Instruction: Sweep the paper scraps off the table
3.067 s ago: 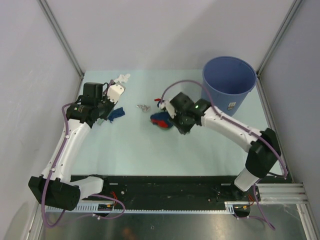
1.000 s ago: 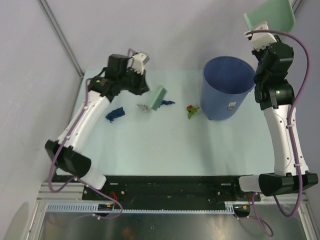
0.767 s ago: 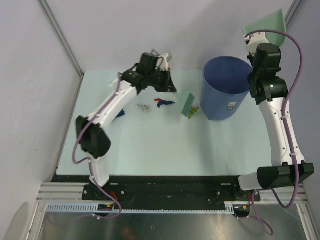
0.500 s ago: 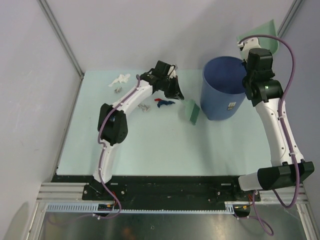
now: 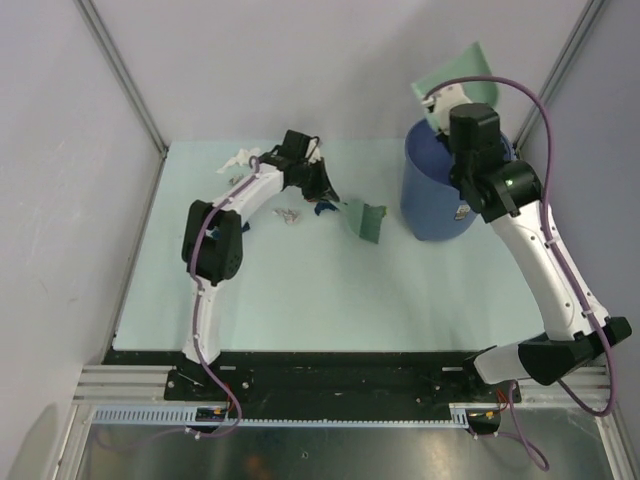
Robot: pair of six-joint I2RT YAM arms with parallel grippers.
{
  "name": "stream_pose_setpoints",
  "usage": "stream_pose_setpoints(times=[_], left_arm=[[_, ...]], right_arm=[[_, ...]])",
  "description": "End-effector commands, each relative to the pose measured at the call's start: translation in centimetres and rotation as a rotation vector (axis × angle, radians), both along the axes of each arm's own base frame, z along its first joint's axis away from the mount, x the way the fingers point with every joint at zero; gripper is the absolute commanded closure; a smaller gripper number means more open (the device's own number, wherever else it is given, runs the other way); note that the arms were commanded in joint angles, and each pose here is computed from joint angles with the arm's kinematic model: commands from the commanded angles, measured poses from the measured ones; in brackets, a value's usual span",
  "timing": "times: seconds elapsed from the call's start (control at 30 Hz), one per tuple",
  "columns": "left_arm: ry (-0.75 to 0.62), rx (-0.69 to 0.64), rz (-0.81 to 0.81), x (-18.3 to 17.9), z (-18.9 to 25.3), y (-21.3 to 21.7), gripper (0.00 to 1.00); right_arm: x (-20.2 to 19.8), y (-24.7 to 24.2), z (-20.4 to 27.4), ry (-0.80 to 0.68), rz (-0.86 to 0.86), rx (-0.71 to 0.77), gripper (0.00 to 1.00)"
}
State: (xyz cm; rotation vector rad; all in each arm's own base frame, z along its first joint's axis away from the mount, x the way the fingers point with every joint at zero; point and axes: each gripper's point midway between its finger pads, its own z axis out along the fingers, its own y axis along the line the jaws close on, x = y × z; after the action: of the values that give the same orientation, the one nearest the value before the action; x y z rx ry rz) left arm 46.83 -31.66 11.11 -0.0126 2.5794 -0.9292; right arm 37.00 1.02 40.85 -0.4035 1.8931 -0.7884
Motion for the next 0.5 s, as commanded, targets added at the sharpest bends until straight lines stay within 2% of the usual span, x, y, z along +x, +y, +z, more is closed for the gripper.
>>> stream_pose_setpoints(times=[0.0,0.13,0.2,0.23,0.3,0.43,0.47], left_arm=[[-0.133,0.144,0.065,0.6,2.8,7.8,1.00],[-0.121,0.191,0.051,-1.6,1.9,11.6,1.00],[-0.119,0.205,0.047,-3.2,1.9,13.1,1.00],[-0.135,0.220,0.026,-3.7,1.9,13.6,1.00],[-0.165,0.235,0.010,-4.9,2.8,14.4,1.00],[-0.274,0.227,-0.072,-6.2,5.9,14.4,1.00],[-0.313,0.215,-0.089,-6.6,7.3,14.2,1.00]], right_arm=[[-1.6,6.8,1.7,0.000,0.180,0.153,1.00],[-3.6,13.7,-1.7,0.140,0.380,0.346,1.00],[-5.1,15.8,-3.4,0.209,0.421,0.444,1.00],[-5.9,17.1,-5.4,0.286,0.458,0.485,1.00],[-7.2,18.0,-7.7,0.367,0.437,0.575,1.00],[-11.2,19.3,-13.8,0.601,0.456,0.673,1.00],[-12.3,19.0,-16.5,0.681,0.430,0.659,1.00]])
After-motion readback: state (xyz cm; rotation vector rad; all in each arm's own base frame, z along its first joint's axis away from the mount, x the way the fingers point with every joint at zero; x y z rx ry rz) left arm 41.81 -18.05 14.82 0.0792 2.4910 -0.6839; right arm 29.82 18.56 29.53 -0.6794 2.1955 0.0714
